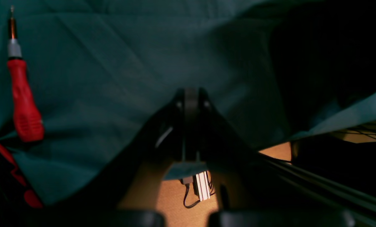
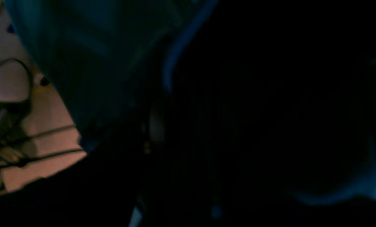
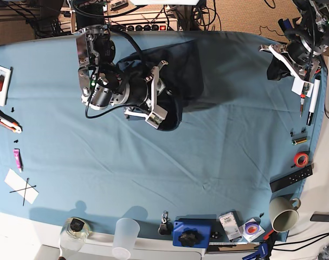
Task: Fold the T-shirt properly
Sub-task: 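Grasp the other end with the right gripper and lift it toward the left gripper, then lay the lifted end over the folded stack with the right gripper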
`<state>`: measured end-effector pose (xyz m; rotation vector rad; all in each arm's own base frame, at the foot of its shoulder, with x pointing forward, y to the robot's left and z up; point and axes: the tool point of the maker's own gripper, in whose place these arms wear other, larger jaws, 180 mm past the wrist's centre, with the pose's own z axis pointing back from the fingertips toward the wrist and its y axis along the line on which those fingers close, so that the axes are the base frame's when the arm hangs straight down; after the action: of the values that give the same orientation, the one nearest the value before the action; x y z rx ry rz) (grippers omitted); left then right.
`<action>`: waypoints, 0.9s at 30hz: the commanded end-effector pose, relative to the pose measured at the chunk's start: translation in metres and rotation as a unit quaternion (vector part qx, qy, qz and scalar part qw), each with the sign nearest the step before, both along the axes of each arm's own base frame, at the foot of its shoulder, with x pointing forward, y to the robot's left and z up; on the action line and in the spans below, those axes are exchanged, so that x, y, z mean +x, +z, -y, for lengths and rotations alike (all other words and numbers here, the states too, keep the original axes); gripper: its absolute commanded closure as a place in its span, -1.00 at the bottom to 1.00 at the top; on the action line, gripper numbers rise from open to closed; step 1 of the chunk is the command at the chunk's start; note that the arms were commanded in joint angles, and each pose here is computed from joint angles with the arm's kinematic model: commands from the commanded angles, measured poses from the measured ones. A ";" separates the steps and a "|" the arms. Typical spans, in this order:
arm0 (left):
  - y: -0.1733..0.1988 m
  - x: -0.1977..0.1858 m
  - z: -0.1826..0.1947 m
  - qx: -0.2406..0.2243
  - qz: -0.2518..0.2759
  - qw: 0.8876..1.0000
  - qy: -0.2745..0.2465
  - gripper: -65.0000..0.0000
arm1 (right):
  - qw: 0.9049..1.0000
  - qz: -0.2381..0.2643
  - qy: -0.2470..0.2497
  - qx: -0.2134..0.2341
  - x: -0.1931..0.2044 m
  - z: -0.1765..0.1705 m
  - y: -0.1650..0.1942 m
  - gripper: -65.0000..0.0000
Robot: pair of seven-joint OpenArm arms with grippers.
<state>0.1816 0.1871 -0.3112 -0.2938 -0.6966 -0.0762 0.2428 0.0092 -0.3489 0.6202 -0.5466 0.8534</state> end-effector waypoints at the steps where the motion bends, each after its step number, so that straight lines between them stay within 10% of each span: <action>1: 0.008 0.004 0.001 0.000 0.019 1.000 -0.004 1.00 | 0.999 0.016 0.008 0.042 0.005 -0.015 0.019 0.37; 14: 0.011 0.006 0.001 -0.001 0.028 1.000 -0.002 1.00 | 0.981 0.001 0.040 0.187 -0.006 -0.069 0.069 0.37; 21: 0.011 0.007 0.001 -0.001 0.029 1.000 -0.002 1.00 | 0.983 0.056 0.006 0.177 0.020 -0.060 0.090 0.40; 27: 0.011 0.007 0.001 -0.002 0.029 1.000 -0.001 1.00 | 0.983 0.036 -0.079 0.163 0.029 -0.010 0.068 0.80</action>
<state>0.1845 0.1872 -0.3087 -0.2953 -0.7182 -0.0727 0.2672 0.0155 -0.2941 0.8081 -0.7521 0.6357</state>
